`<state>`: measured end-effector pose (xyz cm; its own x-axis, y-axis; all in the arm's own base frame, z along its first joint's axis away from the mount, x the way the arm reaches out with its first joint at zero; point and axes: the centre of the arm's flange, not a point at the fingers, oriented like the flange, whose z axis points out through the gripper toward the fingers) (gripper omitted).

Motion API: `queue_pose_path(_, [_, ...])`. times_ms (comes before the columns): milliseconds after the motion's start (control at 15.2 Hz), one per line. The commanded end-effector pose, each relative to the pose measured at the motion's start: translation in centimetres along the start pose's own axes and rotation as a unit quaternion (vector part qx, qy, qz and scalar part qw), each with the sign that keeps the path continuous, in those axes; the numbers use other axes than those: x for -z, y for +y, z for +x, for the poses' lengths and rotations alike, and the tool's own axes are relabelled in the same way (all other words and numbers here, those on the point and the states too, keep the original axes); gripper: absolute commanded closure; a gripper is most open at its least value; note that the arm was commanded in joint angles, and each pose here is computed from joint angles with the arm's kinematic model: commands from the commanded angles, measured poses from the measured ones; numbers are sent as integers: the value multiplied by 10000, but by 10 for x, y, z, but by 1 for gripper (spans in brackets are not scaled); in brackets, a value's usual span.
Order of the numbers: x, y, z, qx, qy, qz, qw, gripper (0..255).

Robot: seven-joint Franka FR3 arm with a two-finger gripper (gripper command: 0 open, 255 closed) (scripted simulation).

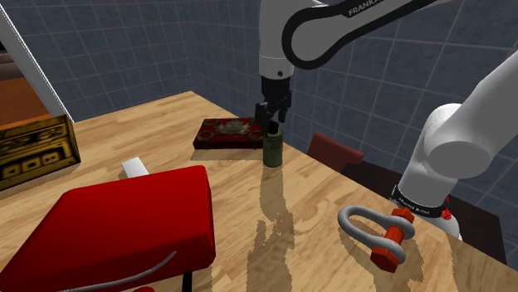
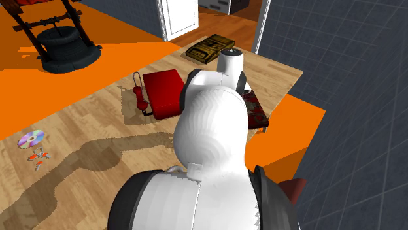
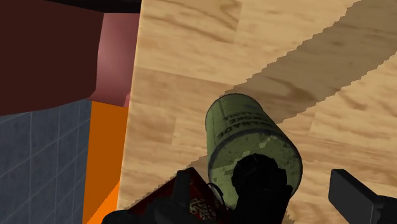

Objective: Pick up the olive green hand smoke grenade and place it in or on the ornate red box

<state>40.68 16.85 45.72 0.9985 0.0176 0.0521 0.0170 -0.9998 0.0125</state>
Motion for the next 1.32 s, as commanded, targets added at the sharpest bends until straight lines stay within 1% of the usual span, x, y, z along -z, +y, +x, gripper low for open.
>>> queue_pose_path(0, [-11,0,1,-1,2,1,10000,0])
queue_pose_path(528, [-14,0,1,-1,2,1,10000,0])
queue_pose_path(594, [-14,0,1,-1,2,1,10000,255])
queue_pose_path(1188, [-14,0,1,-1,2,1,10000,255])
queue_pose_path(1254, [-9,0,1,-1,2,1,10000,255])
